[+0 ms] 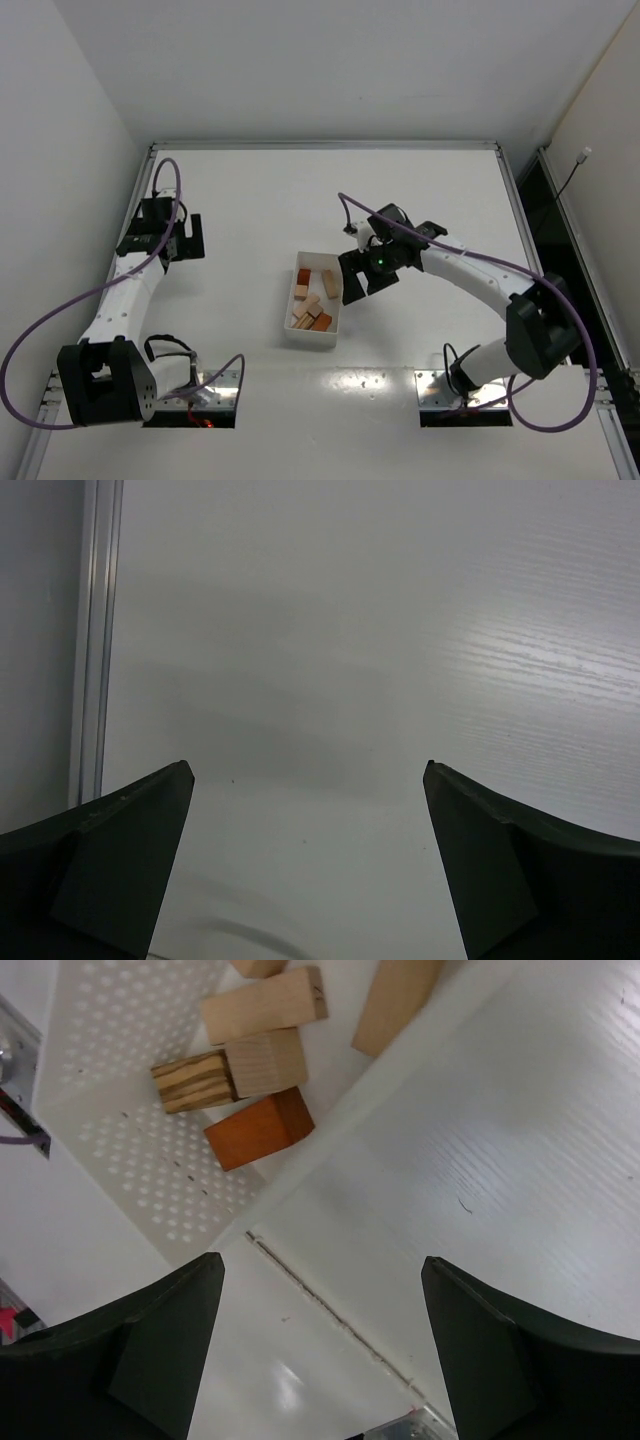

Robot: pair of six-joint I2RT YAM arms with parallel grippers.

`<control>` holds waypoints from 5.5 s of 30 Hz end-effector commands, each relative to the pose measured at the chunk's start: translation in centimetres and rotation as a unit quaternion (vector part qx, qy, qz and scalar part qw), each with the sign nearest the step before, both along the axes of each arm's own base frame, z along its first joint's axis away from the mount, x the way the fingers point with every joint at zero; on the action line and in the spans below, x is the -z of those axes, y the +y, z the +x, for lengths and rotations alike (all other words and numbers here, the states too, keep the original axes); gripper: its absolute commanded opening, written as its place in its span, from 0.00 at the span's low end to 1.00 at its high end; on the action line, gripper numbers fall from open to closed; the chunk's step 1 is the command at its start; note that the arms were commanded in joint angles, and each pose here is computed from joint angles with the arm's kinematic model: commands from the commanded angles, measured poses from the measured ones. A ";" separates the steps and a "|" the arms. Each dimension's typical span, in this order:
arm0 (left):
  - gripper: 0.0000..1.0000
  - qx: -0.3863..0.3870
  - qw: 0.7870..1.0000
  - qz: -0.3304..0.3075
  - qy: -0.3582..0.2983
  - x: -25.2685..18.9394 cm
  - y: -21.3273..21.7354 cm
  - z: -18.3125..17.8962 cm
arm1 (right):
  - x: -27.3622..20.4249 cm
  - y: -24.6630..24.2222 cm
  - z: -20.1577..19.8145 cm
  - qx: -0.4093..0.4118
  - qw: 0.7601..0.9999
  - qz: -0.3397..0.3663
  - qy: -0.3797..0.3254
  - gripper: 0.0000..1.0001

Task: Build the wood block tower

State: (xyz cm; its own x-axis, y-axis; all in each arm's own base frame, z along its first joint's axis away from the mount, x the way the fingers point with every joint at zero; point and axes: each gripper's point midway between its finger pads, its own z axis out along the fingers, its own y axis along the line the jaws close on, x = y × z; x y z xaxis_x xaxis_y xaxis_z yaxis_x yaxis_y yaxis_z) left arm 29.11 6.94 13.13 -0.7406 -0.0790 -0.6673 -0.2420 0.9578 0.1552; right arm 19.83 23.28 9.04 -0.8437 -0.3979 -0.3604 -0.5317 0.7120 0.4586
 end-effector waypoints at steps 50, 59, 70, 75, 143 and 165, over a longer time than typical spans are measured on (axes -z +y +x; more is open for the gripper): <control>1.00 -0.137 0.987 0.067 -0.055 -2.4 5.3 -1.0 | -12.2 -2.0 21.0 0.053 0.831 -0.244 -0.497 0.00; 1.00 -0.150 0.984 0.083 -0.047 -2.2 6.0 -1.6 | -15.9 -3.7 17.8 -0.018 0.644 -0.338 -0.686 0.00; 1.00 -0.153 0.983 0.086 -0.057 -2.8 6.1 -1.7 | -16.1 -4.7 9.9 -0.050 0.496 -0.305 -0.812 0.00; 1.00 -0.161 0.981 0.090 -0.060 -3.1 6.5 -2.0 | -16.4 -4.0 7.3 -0.081 0.437 -0.258 -0.858 0.00; 1.00 -0.162 0.982 0.093 -0.021 -0.8 6.9 -0.7 | -21.9 5.0 11.9 0.083 0.413 -0.263 -0.868 0.00; 1.00 -0.154 0.984 0.084 -0.021 -0.4 6.6 -0.6 | -18.4 4.5 12.5 0.065 0.441 -0.282 -0.850 0.00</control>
